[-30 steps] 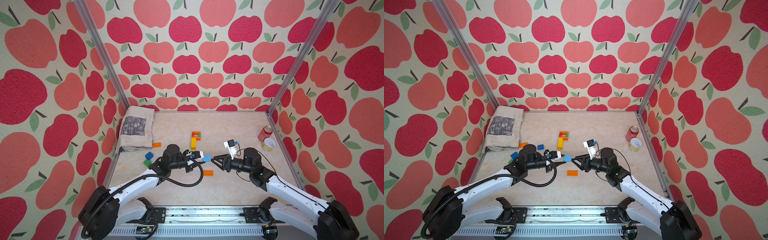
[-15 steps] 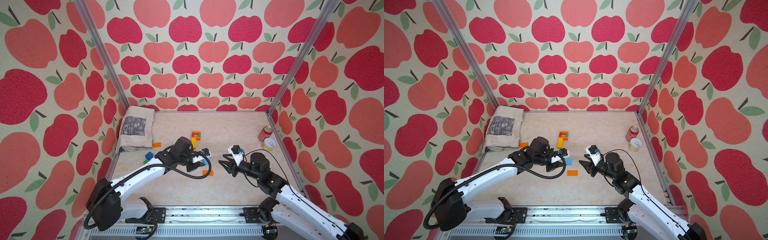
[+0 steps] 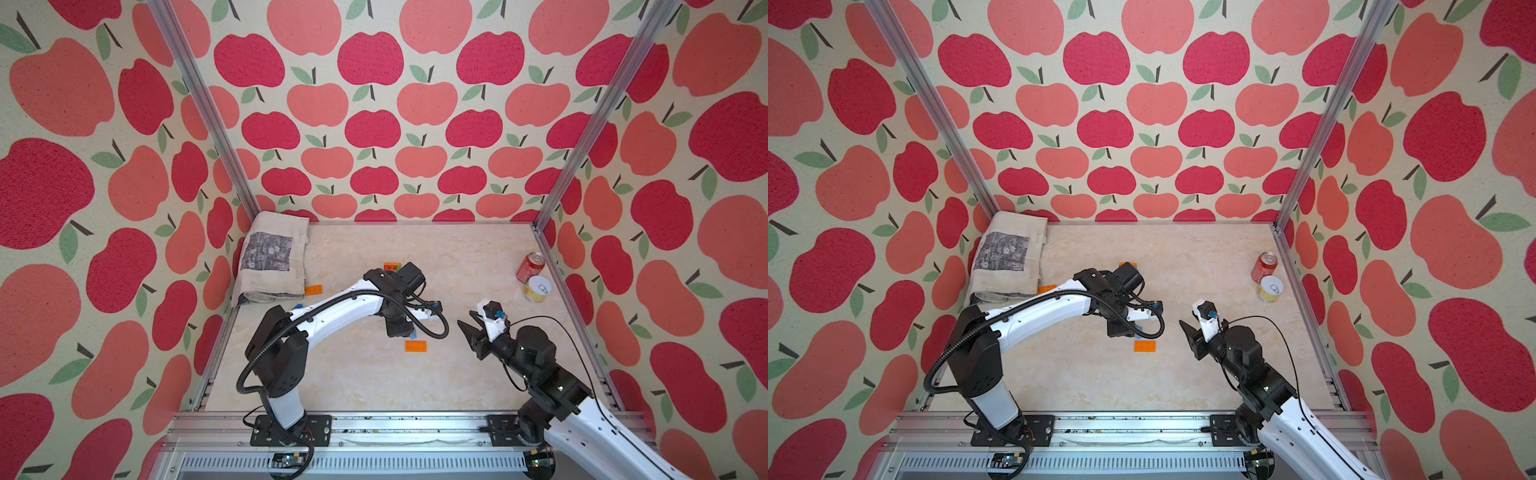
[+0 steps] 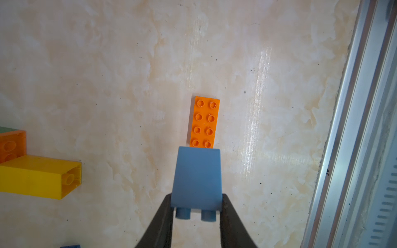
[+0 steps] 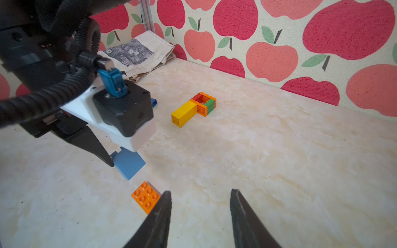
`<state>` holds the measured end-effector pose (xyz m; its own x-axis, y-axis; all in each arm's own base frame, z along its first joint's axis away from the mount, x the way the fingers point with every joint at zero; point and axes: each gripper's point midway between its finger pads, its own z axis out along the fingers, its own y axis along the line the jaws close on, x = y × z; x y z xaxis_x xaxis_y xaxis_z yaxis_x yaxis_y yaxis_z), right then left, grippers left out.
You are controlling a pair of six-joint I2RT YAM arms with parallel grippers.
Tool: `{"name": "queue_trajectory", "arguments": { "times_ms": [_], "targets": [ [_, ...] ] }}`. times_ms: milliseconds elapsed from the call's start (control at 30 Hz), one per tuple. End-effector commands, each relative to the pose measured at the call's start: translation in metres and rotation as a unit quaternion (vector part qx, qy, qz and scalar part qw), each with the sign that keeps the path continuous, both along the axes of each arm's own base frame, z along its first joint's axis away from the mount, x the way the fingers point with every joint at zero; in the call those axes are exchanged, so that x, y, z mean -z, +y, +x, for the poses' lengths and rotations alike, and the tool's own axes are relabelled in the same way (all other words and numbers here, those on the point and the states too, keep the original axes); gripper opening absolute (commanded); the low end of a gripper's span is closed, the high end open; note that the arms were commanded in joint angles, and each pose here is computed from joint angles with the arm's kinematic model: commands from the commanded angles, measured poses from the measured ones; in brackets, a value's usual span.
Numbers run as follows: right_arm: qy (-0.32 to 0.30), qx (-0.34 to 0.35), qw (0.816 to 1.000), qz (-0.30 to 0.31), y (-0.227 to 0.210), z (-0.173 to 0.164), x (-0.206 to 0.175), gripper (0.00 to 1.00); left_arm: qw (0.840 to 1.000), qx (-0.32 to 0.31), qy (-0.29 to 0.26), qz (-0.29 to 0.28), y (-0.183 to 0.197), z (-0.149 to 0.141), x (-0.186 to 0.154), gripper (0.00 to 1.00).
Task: Assemble the letter p with lego
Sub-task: Assemble the lego brick with the lego brick.
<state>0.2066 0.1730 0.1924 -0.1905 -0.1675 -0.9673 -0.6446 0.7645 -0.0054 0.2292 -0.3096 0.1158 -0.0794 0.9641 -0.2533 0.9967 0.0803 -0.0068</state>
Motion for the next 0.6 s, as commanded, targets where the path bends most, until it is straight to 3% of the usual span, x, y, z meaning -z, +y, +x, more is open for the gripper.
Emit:
{"name": "queue_trajectory", "arguments": {
  "times_ms": [0,133,567],
  "targets": [
    [-0.007,0.04,0.999,0.001,-0.015,0.003,0.003,0.48,0.99,0.026,0.053,0.127,0.031,-0.015,0.016,0.23],
    [-0.02,0.059,0.998,0.012,-0.024,0.002,-0.002,0.47,0.98,0.043,0.075,0.18,0.032,-0.012,0.02,0.23],
    [-0.025,0.071,0.997,0.028,-0.03,0.0,-0.004,0.48,0.965,0.096,0.073,0.233,0.011,-0.011,0.032,0.24]
  ]
}}
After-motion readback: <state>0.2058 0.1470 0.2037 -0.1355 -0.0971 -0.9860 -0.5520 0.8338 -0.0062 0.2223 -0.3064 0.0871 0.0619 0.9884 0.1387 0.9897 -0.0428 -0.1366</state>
